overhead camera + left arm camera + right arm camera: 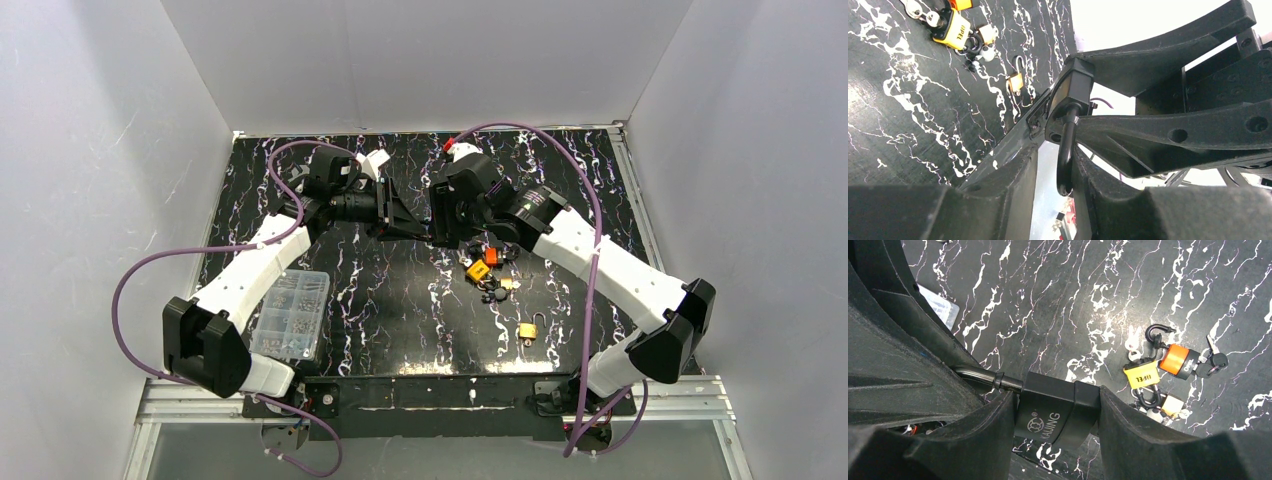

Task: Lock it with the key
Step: Lock the lock.

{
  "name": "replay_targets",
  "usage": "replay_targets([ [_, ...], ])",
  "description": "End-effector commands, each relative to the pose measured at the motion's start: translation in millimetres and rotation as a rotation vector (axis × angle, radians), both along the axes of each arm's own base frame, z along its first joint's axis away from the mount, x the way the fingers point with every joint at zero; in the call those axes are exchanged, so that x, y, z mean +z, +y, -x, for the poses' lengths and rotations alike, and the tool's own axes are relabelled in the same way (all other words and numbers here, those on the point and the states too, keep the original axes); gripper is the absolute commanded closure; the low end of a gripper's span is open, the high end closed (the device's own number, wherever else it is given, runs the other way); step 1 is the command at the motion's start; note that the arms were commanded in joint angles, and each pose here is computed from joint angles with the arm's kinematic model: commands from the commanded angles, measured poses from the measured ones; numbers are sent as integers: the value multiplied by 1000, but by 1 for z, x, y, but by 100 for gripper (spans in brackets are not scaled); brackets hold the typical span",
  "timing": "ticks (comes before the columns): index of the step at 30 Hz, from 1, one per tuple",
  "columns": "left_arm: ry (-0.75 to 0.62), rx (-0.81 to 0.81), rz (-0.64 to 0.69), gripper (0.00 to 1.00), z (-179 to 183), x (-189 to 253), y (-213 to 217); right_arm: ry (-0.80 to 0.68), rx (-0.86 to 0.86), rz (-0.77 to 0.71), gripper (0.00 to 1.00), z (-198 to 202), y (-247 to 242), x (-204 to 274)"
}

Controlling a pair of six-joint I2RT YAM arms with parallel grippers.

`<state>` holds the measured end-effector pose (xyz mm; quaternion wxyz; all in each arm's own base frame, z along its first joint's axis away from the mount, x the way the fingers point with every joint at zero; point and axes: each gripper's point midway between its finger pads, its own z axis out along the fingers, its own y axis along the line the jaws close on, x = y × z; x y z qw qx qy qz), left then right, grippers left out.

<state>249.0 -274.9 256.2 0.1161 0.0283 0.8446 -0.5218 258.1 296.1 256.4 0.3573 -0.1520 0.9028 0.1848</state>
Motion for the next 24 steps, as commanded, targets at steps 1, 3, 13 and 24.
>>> replay_targets([
  [1, -33, -15, 20, 73, 11, 16, 3, -100, -24, -113, 99, -11, 10, 46],
  [3, -33, -12, 17, 79, 10, 16, 3, -98, -22, -113, 99, -11, 10, 46],
  [13, -161, -12, 24, 100, 11, 39, 7, -106, 12, -180, 33, 6, 3, 58],
  [24, -420, -102, 111, 100, 62, 113, 16, -201, 237, -463, 19, 71, -22, 100],
])
